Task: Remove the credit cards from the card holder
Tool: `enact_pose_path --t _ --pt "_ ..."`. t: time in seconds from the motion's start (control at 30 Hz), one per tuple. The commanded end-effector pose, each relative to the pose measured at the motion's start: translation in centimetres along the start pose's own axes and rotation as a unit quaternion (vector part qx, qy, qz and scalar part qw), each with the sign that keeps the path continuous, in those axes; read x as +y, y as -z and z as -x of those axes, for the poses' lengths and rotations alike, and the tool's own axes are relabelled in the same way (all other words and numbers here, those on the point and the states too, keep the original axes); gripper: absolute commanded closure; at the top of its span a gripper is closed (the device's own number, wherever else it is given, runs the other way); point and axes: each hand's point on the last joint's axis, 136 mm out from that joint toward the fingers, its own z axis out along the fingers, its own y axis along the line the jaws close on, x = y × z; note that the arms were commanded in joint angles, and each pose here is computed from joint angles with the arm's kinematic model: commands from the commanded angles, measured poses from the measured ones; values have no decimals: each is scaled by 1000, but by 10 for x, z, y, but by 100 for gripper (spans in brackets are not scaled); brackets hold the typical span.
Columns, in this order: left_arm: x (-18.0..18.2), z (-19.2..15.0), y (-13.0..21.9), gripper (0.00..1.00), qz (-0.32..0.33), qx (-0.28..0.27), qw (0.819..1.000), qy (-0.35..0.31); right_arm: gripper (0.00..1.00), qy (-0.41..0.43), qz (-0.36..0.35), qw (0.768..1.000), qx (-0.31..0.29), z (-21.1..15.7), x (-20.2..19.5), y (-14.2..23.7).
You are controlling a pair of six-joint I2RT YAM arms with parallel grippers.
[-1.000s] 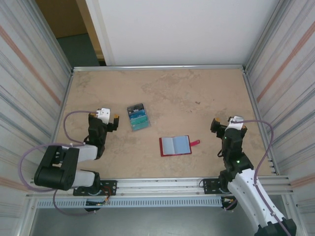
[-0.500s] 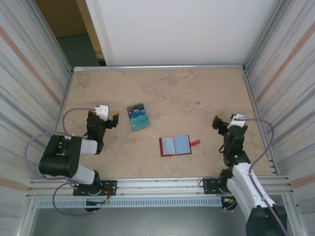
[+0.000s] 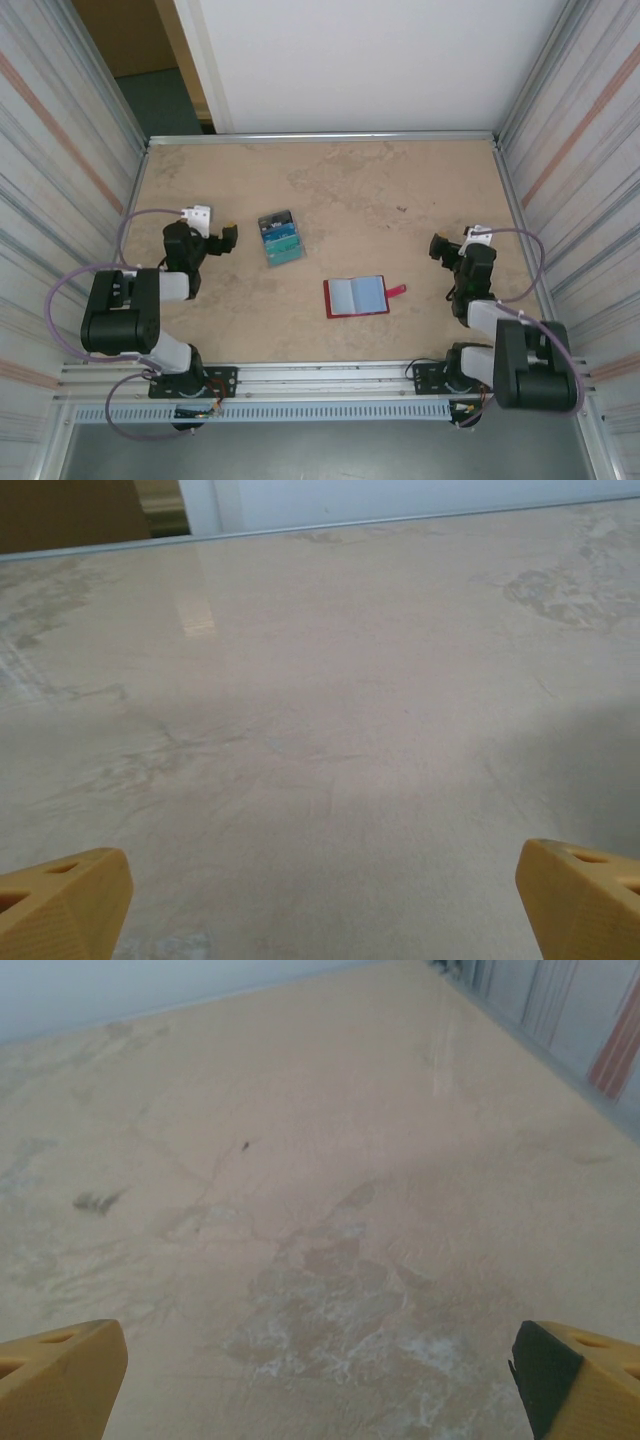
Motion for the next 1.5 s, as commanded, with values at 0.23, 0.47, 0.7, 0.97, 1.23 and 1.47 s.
enact_pose_path --t 0.23,0.47,0.7,0.97,1.23,1.47 --pt "-8 2 -1 1 -21 1 1000 7 1 3 91 995 -46 17 25 -40" --pt "-8 2 -2 1 -20 1 1000 7 1 47 116 992 22 10 47 -55" --pt "-8 2 -2 1 -19 1 1000 6 1 46 114 992 25 10 47 -54" --pt "-8 3 -2 1 -20 1 1000 6 1 45 94 994 25 11 42 -56" --pt "-8 3 -2 1 -20 1 1000 6 1 47 92 994 24 10 43 -56" --pt "-8 2 -3 1 -20 3 1000 7 1 47 91 994 25 10 42 -56"
